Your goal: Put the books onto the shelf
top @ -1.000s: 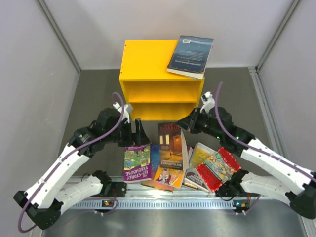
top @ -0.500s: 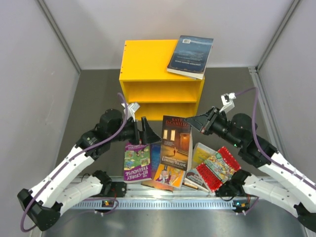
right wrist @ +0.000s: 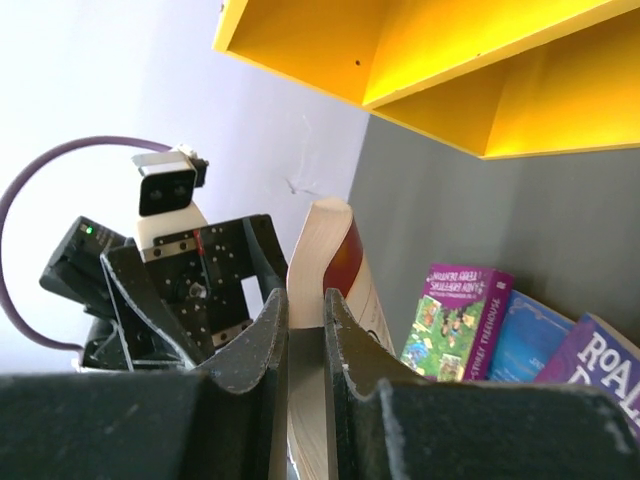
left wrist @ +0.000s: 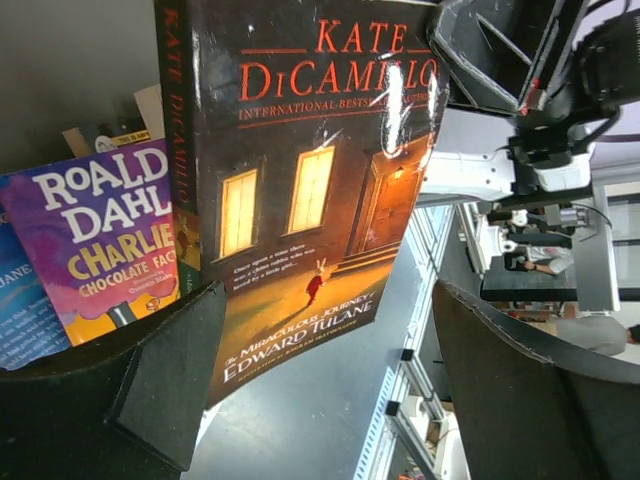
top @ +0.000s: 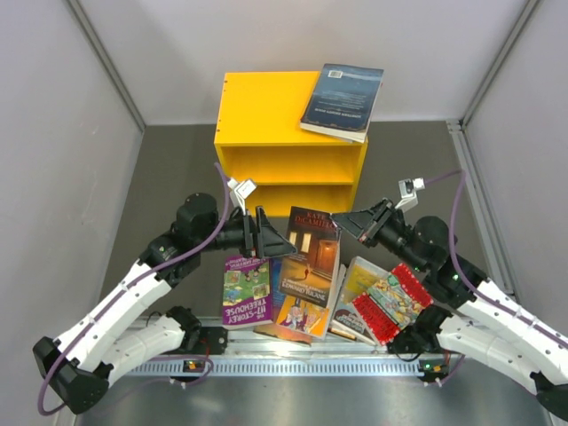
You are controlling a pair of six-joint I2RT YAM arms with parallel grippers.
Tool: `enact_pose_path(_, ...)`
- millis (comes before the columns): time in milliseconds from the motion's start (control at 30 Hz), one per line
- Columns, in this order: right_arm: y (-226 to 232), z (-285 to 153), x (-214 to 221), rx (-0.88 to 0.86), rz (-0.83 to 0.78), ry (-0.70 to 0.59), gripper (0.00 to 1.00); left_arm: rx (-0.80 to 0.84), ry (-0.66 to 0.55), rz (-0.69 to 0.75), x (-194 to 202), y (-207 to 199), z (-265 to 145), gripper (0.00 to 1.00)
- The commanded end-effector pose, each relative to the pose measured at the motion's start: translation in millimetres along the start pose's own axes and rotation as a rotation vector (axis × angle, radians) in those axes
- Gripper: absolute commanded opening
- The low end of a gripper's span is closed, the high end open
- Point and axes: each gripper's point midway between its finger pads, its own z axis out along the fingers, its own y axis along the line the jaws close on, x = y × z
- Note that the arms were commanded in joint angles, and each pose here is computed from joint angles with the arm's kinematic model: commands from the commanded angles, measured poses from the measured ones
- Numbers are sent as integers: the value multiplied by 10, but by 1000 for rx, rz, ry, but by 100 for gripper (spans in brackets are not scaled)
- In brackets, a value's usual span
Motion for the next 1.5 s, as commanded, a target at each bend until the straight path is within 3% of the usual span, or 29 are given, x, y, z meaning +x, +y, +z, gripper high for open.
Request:
enact_pose_path(0, 494, -71, -232, -204, 92, -99, 0, 69, -6, 28, -36, -135, -8, 88)
enact_pose_path(233, 619, -114, -272, -243, 107, -102, 0, -119, -40, 34, -32, 199, -70, 92)
enact_pose_path(467, 742, -195, -328, -293, 138, -116, 0, -174, -68, 54, -66, 295, -101, 92)
enact_pose_path(567, 743, -186, -295, -302, 144, -102, 0, -137, -63, 39, -55, 244, -73, 91)
enact_pose_path(867, 502, -103, -328, -307, 212, -183, 0, 162, -25, 7, -103, -368, -35, 76)
enact_pose_path(967, 476, -4, -279, -309, 215, -166, 0, 186, -19, 6, -143, -457, -39, 60)
enact_pose_path(1133, 474, 32, -279, -289, 197, -163, 0, 147, -25, 17, -165, -443, -63, 1)
enact_pose_path(1233, 415, 19, -272, -265, 199, -165, 1, 99, -33, 18, -167, -381, -77, 0)
enact_pose_path(1267, 449, -7, -279, -270, 194, -163, 12, 87, -34, 16, -173, -385, -91, 0)
enact_pose_path(1300, 455, -11, -270, -269, 183, -156, 32, 78, -44, 23, -196, -381, -95, 0)
enact_pose_path(1333, 456, -17, -258, -264, 170, -148, 74, 71, -51, 25, -215, -386, -99, 0)
enact_pose_path(1433, 447, -29, -175, -229, 127, -93, 99, 65, -76, 31, -327, -462, -100, 0)
enact_pose_path(1467, 447, -53, -141, -223, 120, -73, 100, 78, -90, 44, -388, -548, -119, 0)
